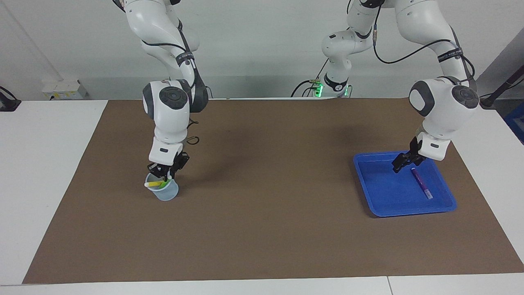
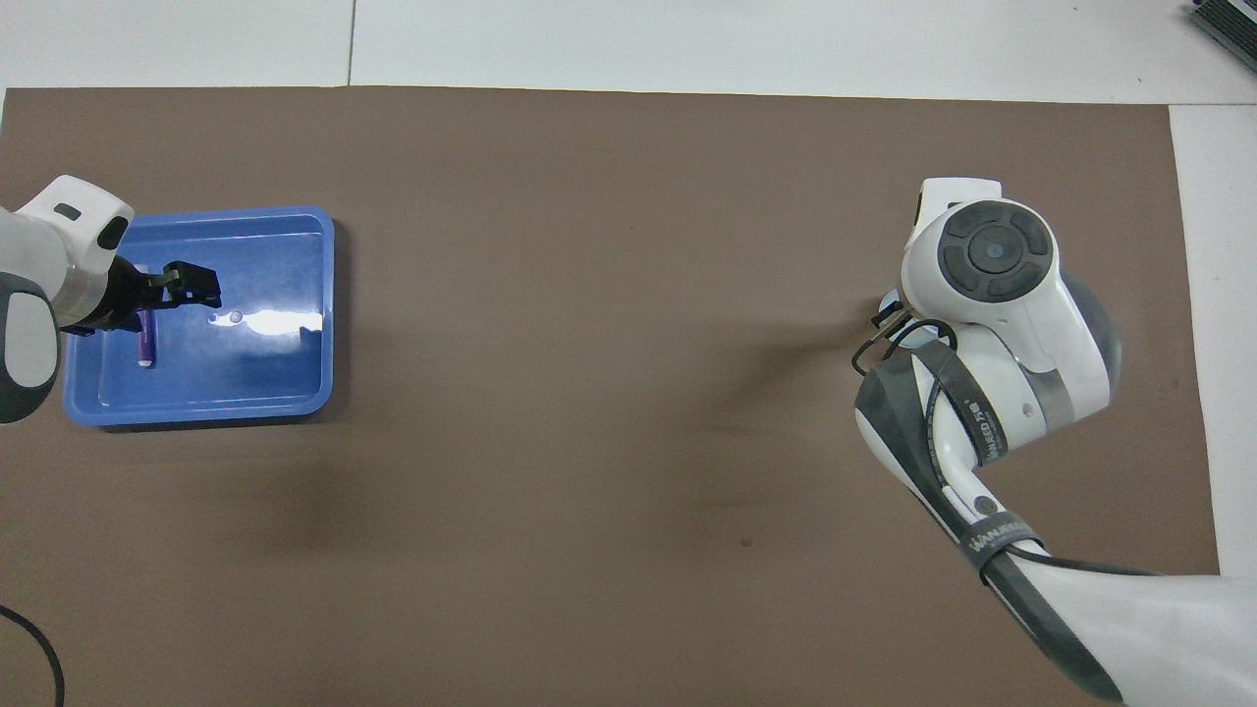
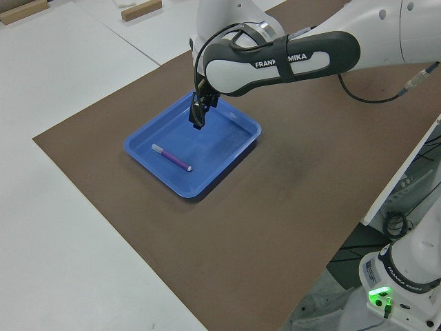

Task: Right arm passes pens to left for tray arrangement

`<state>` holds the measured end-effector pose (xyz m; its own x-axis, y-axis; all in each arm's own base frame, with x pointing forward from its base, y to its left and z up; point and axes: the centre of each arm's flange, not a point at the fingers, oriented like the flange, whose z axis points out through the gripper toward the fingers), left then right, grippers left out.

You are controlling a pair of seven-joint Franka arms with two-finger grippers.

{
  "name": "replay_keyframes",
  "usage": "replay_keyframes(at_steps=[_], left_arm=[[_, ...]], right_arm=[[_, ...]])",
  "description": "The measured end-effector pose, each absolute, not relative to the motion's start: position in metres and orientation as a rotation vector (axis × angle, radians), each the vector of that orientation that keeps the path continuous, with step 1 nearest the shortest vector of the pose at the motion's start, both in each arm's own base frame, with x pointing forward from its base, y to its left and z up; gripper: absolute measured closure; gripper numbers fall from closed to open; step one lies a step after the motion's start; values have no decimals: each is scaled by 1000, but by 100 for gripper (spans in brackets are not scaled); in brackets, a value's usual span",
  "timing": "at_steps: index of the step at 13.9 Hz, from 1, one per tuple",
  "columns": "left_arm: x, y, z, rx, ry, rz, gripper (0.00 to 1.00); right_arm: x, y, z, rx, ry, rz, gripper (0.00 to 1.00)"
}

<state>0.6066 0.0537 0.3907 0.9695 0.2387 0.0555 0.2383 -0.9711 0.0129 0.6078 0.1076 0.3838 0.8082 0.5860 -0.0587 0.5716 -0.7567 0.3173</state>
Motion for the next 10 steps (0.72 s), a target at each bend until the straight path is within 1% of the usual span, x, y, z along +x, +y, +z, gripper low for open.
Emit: replay_keyframes(at_steps=[1, 2, 10], left_arm=[[607, 53, 391, 3112, 376, 89, 0], [607, 53, 391, 3112, 375, 89, 0], [607, 52, 392, 3112, 374, 87, 0]], right_arm=[[608, 107, 384, 2674, 881, 63, 78], [608, 106, 384, 2675, 879, 67, 81], [611, 101, 387, 2678, 866, 76, 81]])
